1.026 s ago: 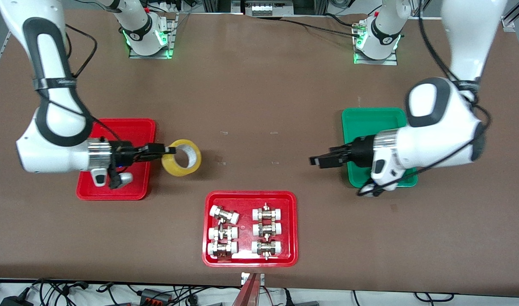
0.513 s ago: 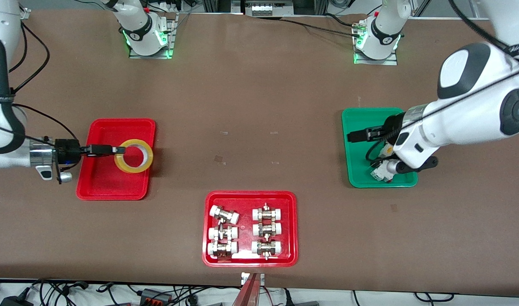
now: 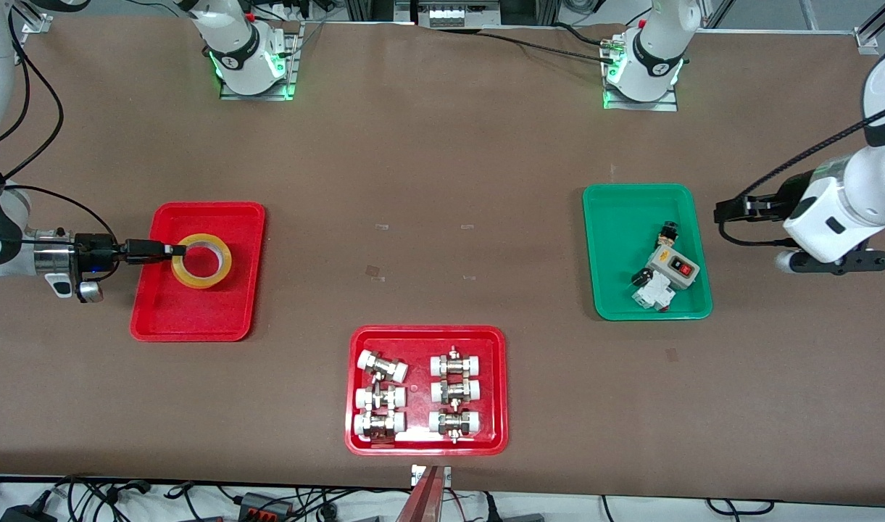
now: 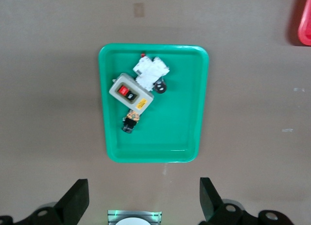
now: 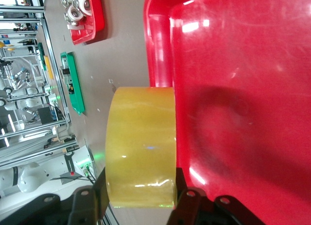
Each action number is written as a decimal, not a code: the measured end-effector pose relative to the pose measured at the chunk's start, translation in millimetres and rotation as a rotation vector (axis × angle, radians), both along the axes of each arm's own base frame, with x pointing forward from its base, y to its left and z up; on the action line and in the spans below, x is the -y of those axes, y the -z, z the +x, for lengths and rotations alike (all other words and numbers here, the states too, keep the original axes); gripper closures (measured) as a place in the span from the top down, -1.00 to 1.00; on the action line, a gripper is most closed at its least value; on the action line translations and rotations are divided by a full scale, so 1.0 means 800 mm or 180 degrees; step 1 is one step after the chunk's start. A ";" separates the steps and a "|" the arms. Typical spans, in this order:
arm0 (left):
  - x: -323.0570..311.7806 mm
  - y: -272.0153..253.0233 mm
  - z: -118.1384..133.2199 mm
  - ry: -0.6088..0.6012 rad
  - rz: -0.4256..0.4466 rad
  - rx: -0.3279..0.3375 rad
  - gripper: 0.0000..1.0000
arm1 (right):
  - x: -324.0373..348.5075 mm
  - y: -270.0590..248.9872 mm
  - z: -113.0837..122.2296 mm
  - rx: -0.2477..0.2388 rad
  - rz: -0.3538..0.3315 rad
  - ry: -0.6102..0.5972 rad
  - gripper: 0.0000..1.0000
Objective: Left arm passes tape to right arm into tray
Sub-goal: 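Move the tape over the red tray with the right gripper while the left retracts, then lower the tape roll into the red tray with the right gripper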
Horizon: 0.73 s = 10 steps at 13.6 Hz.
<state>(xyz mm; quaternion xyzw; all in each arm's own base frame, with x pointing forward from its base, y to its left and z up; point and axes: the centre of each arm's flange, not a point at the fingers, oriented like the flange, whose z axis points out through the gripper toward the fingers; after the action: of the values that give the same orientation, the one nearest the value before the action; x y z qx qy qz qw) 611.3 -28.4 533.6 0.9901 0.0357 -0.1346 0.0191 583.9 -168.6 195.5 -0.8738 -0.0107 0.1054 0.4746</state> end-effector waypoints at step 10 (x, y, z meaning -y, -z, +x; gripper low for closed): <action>-0.025 -0.025 -0.025 -0.0301 0.0132 0.0418 1.00 | 0.026 0.033 -0.011 -0.0016 -0.0097 0.0048 0.07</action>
<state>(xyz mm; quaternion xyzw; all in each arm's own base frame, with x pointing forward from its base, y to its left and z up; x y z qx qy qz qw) 590.9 -8.4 553.4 0.9942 0.0838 -0.0675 0.0072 575.5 -189.2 168.8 -0.8807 -0.0013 0.1041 0.4621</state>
